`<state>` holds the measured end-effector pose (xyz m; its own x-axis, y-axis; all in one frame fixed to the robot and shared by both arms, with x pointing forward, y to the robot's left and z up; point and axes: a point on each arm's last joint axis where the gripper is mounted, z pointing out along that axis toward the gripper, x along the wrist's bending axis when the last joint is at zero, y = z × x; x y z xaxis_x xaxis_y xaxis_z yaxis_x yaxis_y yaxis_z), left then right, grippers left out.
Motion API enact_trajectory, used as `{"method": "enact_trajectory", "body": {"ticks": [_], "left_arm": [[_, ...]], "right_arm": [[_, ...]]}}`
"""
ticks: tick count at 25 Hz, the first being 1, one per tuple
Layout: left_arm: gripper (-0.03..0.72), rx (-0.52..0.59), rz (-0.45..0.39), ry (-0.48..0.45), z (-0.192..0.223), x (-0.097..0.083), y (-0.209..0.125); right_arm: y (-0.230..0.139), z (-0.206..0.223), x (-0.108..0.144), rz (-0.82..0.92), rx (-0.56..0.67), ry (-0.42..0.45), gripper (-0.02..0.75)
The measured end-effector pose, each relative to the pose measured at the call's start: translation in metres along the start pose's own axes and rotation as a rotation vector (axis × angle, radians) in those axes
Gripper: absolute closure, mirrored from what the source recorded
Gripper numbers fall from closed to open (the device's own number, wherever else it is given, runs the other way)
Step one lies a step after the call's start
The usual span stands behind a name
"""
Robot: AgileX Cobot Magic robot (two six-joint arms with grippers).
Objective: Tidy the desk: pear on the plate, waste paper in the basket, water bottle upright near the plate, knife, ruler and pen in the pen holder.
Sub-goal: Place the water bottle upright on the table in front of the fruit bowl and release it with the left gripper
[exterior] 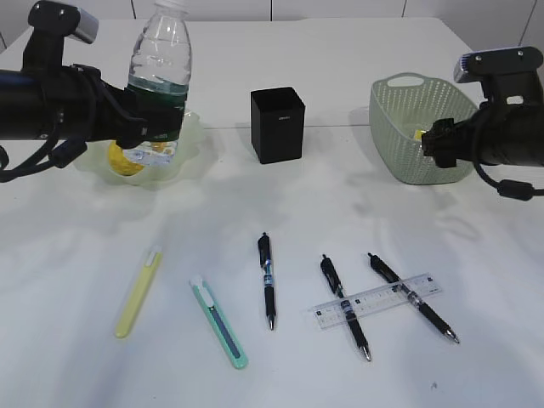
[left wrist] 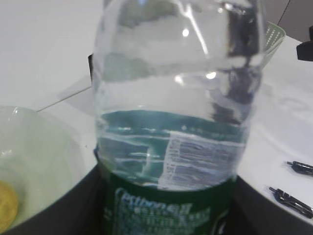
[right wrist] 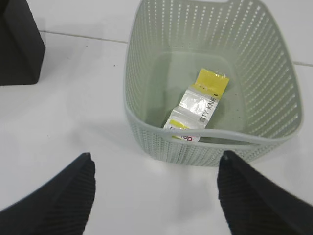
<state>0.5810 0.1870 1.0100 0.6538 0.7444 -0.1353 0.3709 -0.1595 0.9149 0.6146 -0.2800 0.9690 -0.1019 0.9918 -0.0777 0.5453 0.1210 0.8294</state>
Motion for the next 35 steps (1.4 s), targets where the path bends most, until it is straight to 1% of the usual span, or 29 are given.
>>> {"method": "enact_trajectory", "body": {"ticks": [4,8,11,17,19,24,27,30,35], "left_arm": [[0.311,0.0,0.0,0.0,0.0,0.0,0.0],[0.311,0.0,0.0,0.0,0.0,0.0,0.0],[0.311,0.002,-0.001,0.007,0.0,0.001,0.0],[0.311,0.027,-0.005,0.066,0.0,0.006,-0.003],[0.311,0.031,0.019,0.073,-0.001,0.007,-0.003],[0.312,0.015,0.098,0.037,0.0,0.004,-0.001],[0.311,0.005,0.117,0.026,0.0,0.003,0.0],[0.311,-0.013,0.107,0.037,0.0,0.004,0.001],[0.312,-0.058,0.06,0.069,-0.007,0.017,0.004]], "right_arm": [[-0.009,-0.009,0.001,-0.015,-0.051,-0.004,0.163],[-0.007,-0.022,0.001,-0.036,-0.142,-0.014,0.163],[-0.005,-0.028,0.001,-0.063,-0.17,-0.018,0.163],[-0.004,-0.028,0.001,-0.08,-0.177,-0.021,0.163],[-0.004,-0.028,0.001,-0.078,-0.177,-0.021,0.164],[-0.004,-0.028,0.001,-0.08,-0.177,-0.021,0.163],[-0.004,-0.028,0.001,-0.08,-0.177,-0.021,0.164],[-0.004,-0.028,0.001,-0.08,-0.179,-0.021,0.164],[-0.004,-0.028,0.001,-0.08,-0.179,-0.021,0.164]]}}
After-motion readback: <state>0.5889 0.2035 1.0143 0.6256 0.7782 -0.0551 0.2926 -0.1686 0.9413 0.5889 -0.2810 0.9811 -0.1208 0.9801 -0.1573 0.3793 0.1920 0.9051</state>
